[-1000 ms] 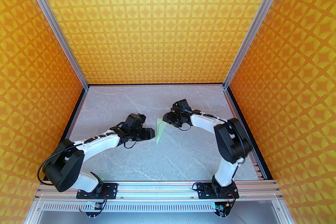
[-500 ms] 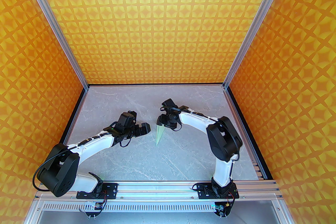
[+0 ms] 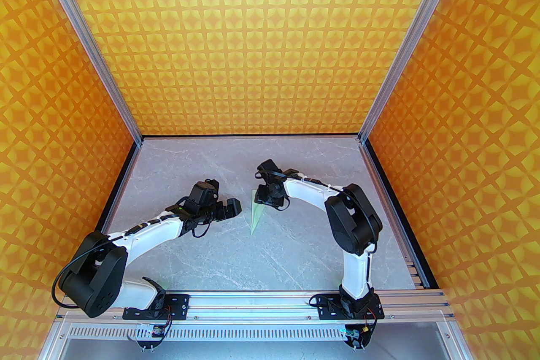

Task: Fold a paper plane with a square sheet of paper (fold left side to right side)

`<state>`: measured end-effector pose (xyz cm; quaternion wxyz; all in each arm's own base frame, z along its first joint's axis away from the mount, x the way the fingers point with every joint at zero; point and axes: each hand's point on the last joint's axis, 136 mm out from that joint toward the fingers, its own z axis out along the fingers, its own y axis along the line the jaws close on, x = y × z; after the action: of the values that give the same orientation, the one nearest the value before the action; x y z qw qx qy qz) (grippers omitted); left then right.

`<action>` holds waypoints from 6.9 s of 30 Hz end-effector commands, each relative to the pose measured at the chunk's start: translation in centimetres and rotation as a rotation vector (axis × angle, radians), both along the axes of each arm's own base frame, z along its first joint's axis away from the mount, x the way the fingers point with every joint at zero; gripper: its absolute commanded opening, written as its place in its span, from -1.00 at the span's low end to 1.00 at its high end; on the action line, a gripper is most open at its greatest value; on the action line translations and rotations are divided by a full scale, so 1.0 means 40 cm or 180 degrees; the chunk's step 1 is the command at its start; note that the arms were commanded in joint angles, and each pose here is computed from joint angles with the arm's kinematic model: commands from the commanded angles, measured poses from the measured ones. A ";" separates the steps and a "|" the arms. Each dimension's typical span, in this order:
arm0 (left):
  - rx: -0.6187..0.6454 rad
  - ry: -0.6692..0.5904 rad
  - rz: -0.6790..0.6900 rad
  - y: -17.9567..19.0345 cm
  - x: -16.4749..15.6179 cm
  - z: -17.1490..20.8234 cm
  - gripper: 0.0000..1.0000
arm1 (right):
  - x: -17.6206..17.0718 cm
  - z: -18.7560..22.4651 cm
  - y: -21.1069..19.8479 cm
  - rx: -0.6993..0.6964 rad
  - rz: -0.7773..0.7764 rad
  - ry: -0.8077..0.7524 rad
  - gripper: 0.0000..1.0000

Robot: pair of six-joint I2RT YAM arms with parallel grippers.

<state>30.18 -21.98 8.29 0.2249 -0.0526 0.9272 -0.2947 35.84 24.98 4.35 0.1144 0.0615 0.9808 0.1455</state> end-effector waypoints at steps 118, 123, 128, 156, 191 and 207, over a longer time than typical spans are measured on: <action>0.1900 0.0367 -0.0237 0.163 0.207 -0.180 -1.00 | -0.077 0.142 -0.218 0.0353 -0.0463 -0.0715 0.97; 0.1899 0.0443 -0.0238 0.169 0.187 -0.200 -0.94 | -0.070 0.144 -0.217 0.0352 -0.0463 -0.0720 0.97; 0.1918 0.0530 -0.0277 0.178 0.161 -0.223 -0.72 | -0.069 0.144 -0.217 0.0351 -0.0465 -0.0719 0.97; 0.1925 0.0776 -0.0336 0.185 0.110 -0.250 -0.03 | -0.071 0.146 -0.225 0.0339 -0.0490 -0.0745 0.97; 0.2707 -0.1147 0.1802 0.684 0.148 0.101 0.98 | -0.019 0.268 -0.588 -0.2499 -0.0721 -0.3313 0.97; 0.2201 -0.2357 0.1376 0.635 0.236 0.070 0.98 | 0.082 0.190 -0.602 -0.1472 -0.0417 -0.3619 0.97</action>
<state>38.81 4.86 9.66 0.5479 -0.0930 0.8211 0.1299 38.50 -0.66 12.30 0.6200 0.0224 0.7713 -0.1424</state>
